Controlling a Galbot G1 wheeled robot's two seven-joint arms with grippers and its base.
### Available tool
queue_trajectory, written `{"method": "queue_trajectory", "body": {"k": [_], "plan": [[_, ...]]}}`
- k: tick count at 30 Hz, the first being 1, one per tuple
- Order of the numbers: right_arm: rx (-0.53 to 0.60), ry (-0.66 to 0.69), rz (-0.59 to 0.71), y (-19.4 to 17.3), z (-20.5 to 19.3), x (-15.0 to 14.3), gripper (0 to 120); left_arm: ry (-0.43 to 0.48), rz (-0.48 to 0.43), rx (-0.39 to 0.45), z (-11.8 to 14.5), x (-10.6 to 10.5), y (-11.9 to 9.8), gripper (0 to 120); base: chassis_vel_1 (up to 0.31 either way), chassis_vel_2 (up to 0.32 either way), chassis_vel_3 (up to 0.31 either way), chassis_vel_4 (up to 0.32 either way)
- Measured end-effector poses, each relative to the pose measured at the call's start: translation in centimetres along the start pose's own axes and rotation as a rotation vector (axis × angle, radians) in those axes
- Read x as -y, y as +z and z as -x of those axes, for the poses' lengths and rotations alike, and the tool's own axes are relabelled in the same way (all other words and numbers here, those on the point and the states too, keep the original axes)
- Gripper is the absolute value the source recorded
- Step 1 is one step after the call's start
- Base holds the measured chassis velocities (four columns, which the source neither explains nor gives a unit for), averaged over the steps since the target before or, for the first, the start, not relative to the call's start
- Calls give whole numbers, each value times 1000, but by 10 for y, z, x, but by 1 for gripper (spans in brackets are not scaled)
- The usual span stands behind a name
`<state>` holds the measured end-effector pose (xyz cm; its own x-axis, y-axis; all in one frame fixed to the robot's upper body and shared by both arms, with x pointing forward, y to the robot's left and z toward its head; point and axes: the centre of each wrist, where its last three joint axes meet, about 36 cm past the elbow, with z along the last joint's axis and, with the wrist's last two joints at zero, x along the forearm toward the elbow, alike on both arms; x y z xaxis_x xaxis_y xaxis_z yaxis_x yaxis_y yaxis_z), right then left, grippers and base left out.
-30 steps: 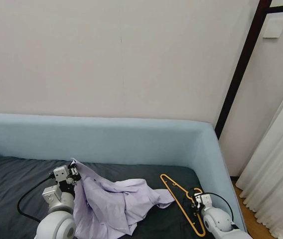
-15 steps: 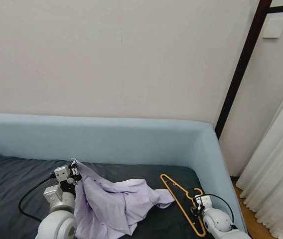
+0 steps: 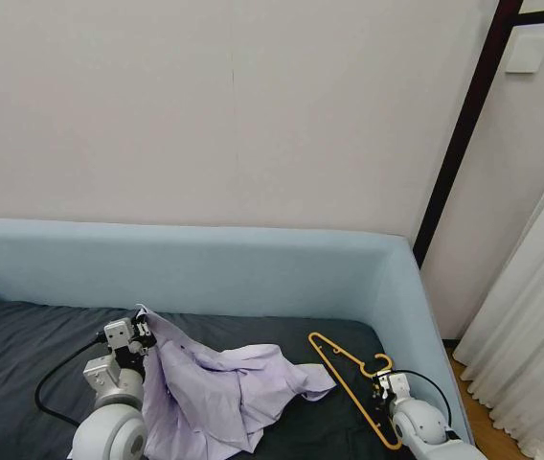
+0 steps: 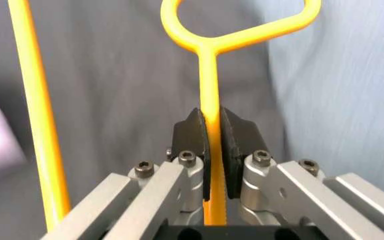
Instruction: Pick up the clothes from the sofa and hang them on the clothes hanger.
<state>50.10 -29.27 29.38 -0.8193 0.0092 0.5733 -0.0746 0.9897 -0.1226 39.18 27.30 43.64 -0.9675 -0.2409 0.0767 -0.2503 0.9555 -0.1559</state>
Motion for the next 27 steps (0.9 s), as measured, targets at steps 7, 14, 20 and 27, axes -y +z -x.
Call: {"method": "queue_trajectory", "body": {"k": [7, 14, 20, 27], "plan": [[374, -154, -11, -27, -40, -15, 5, 20, 0, 11, 2, 0, -4, 0, 0, 0, 0, 0], [673, -305, -269, -7, -63, -24, 5, 31, -11, 14, 2, 0, -8, 0, 0, 0, 0, 0], [828, -286, -704, 31, -78, -48, 5, 44, -47, 31, 1, 4, -18, 0, 0, 0, 0, 0], [866, -122, -876, 48, -77, -86, 5, 58, -58, 38, -7, 7, -24, 0, 0, 0, 0, 0]]}}
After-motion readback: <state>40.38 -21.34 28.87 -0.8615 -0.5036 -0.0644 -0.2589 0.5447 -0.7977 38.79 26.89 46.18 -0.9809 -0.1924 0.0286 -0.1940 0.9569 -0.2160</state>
